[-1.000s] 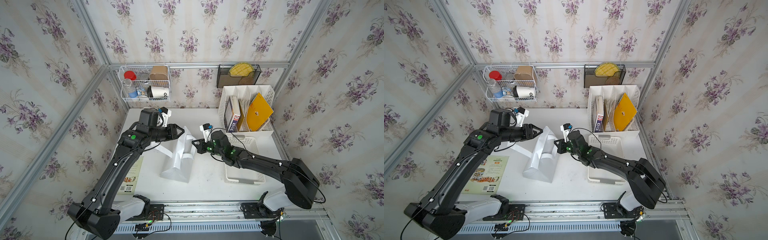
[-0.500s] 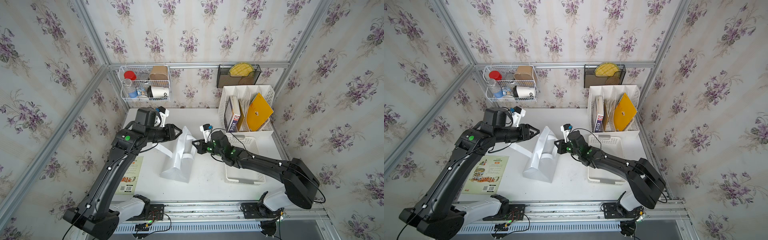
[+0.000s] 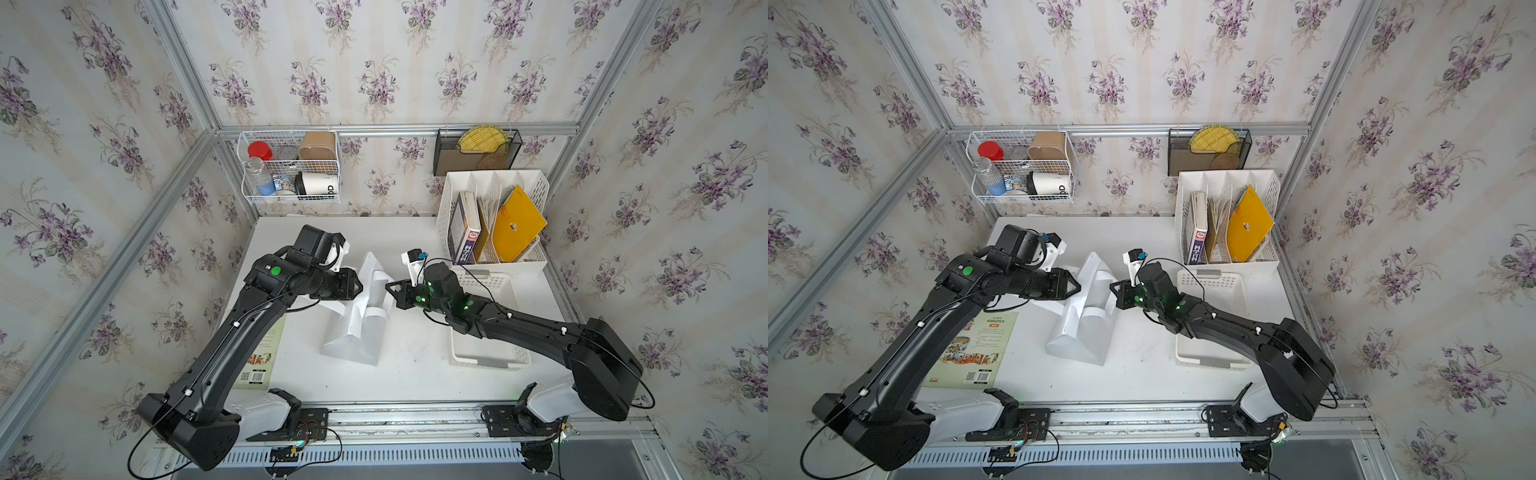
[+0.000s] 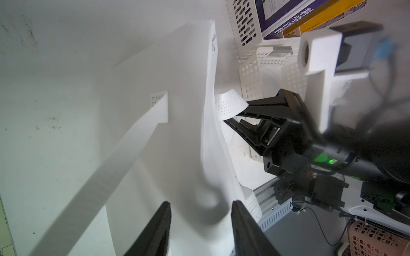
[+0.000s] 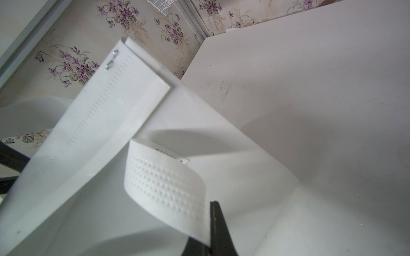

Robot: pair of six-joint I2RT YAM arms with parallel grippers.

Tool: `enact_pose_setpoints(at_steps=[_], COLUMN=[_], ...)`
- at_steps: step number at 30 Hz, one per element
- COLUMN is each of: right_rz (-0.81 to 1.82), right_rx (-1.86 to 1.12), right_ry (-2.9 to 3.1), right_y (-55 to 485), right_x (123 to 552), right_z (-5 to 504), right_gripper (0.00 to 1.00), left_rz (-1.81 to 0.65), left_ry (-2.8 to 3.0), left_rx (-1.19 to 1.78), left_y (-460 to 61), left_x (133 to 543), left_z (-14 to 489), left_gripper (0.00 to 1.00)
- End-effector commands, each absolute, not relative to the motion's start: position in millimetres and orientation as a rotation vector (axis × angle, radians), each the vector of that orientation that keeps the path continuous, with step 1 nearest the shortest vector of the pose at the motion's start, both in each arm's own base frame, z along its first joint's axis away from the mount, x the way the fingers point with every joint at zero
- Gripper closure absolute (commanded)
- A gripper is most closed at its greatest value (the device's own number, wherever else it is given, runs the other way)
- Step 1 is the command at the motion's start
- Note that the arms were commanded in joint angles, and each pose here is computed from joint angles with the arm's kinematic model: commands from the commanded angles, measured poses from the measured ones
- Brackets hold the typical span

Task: Place the ice pack in the delivery bag
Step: Seal the delivery bag at the center of the board.

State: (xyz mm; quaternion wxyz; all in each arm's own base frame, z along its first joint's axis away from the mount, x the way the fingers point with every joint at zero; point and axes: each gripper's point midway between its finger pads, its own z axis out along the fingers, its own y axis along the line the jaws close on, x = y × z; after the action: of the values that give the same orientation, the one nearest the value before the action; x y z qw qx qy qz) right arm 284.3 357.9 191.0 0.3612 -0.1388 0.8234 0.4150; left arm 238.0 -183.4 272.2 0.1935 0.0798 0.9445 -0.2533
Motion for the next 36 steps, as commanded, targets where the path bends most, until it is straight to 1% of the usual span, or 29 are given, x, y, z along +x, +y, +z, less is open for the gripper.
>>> enact_pose_setpoints(at_steps=[1, 5, 14, 16, 17, 18, 20, 22, 29, 32, 33, 34, 36], right_rz=[1.082, 1.089, 1.086, 1.088, 1.088, 1.089, 1.089, 1.089, 1.087, 1.083, 1.079, 1.078, 1.078], right_rx=[-0.362, -0.366, -0.366, -0.366, -0.365, -0.366, -0.368, -0.366, -0.36, -0.356, -0.354, -0.352, -0.352], right_ry=[2.109, 2.108, 2.106, 2.105, 2.103, 2.102, 2.103, 2.1, 2.095, 2.095, 2.095, 2.095, 2.092], right_y=[358, 359, 358, 358, 358, 358, 358, 358, 357, 355, 354, 354, 354], right_x=[283, 282, 282, 282, 282, 282, 281, 282, 282, 282, 282, 282, 281], right_z=[195, 195, 196, 197, 198, 198, 198, 199, 202, 203, 203, 203, 204], right_gripper=[1.0, 1.0, 1.0, 1.0, 1.0, 1.0, 1.0, 1.0, 1.0, 1.0, 1.0, 1.0, 1.0], left_rz=[-0.719, -0.728, -0.645, -0.614, -0.604, -0.601, -0.598, -0.598, -0.614, -0.683, -0.711, -0.733, -0.772], left_ry=[2.633, 2.643, 2.708, 2.722, 2.726, 2.73, 2.737, 2.743, 2.714, 2.669, 2.657, 2.644, 2.628], left_rx=[0.245, 0.236, 0.223, 0.22, 0.218, 0.22, 0.223, 0.222, 0.222, 0.222, 0.222, 0.223, 0.222], left_y=[-187, -191, -188, -185, -184, -184, -185, -185, -189, -194, -196, -198, -200], left_x=[241, 247, 256, 257, 257, 257, 258, 258, 264, 262, 261, 259, 254], left_z=[272, 268, 247, 242, 240, 238, 236, 235, 245, 259, 265, 270, 280], left_gripper=[0.51, 0.51, 0.61, 0.66, 0.71, 0.8, 0.91, 1.0, 1.0, 1.0, 0.94, 0.82, 0.65])
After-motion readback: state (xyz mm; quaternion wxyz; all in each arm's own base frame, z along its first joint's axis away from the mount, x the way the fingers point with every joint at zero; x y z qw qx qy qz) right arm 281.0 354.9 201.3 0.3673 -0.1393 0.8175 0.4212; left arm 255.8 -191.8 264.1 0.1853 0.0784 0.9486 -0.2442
